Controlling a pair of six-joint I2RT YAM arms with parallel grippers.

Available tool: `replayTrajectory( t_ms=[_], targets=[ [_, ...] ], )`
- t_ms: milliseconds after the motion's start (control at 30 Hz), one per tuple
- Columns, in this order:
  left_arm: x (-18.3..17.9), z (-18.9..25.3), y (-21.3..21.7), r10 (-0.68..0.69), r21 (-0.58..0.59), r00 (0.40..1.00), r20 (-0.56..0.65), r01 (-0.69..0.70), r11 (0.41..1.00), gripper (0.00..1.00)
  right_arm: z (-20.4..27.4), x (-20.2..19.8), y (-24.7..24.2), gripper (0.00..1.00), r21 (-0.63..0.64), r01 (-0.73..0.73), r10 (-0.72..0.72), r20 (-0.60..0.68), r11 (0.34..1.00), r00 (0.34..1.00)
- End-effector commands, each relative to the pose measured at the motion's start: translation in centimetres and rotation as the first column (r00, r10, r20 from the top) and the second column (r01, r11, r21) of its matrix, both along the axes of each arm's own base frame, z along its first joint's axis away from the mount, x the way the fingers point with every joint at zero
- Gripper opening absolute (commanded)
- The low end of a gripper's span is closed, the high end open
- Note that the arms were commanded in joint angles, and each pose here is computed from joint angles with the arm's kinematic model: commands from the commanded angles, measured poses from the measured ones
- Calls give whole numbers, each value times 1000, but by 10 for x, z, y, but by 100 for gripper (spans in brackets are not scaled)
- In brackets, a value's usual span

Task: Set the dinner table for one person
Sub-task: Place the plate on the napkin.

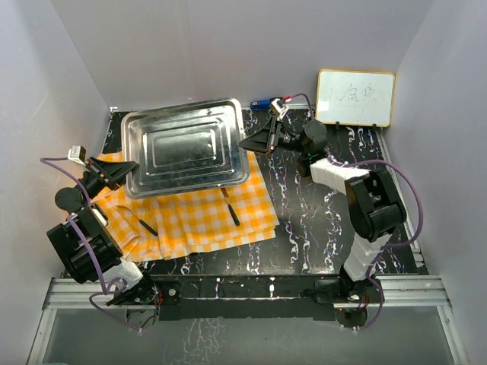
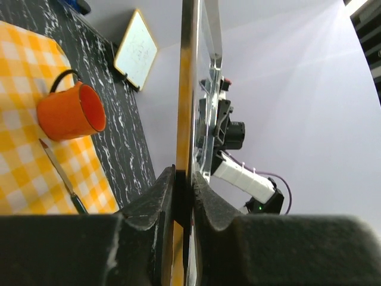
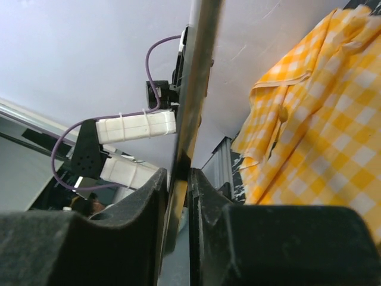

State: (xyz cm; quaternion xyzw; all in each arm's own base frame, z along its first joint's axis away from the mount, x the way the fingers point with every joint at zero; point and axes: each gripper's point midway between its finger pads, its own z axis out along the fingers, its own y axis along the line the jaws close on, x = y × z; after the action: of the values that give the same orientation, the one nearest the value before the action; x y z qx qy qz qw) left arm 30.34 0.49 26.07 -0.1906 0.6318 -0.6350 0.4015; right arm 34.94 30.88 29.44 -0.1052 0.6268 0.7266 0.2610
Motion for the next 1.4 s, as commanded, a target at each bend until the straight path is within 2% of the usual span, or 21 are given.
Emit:
replayTrajectory(
  t_ms=[0, 233, 400, 500, 633, 700, 833, 933, 1033, 1133, 1367],
  targets=[
    [18, 10, 96, 394, -127, 919, -15, -393, 911, 0, 52, 51, -94, 7, 41, 312, -313, 231, 949, 921],
    [18, 10, 102, 407, -130, 913, -16, -406, 905, 0, 39, 77, -110, 7, -94, 461, -427, 254, 882, 868],
    [17, 8, 100, 396, -120, 918, -15, -394, 911, 0, 35, 75, -109, 5, -102, 457, -423, 247, 883, 872],
    [17, 8, 99, 392, -108, 920, -10, -391, 914, 0, 26, 74, -107, 0, -114, 442, -409, 232, 890, 883],
    [17, 10, 97, 393, -90, 920, -4, -391, 916, 0, 9, 78, -104, 0, -148, 453, -419, 212, 879, 883],
    [18, 13, 94, 385, -81, 923, 1, -383, 920, 0, -7, 86, -104, 0, -212, 491, -445, 232, 845, 865],
    [22, 19, 86, 364, -30, 931, 19, -364, 931, 0, -51, 104, -96, 0, -430, 559, -476, 293, 709, 829],
    [27, 15, 85, 377, 54, 926, 3, -377, 925, 0, -74, 105, -81, 0, -530, 553, -445, 329, 643, 833],
    [31, -1, 92, 431, 158, 900, -65, -417, 895, 0, -89, 105, -68, 0, -596, 547, -421, 353, 588, 836],
    [31, -11, 98, 479, 222, 870, -121, -446, 867, 0, -103, 105, -57, 0, -624, 535, -411, 347, 569, 843],
    [33, -12, 100, 499, 201, 856, -134, -470, 859, 0, -118, 102, -31, 0, -645, 518, -356, 376, 561, 855]
  ],
)
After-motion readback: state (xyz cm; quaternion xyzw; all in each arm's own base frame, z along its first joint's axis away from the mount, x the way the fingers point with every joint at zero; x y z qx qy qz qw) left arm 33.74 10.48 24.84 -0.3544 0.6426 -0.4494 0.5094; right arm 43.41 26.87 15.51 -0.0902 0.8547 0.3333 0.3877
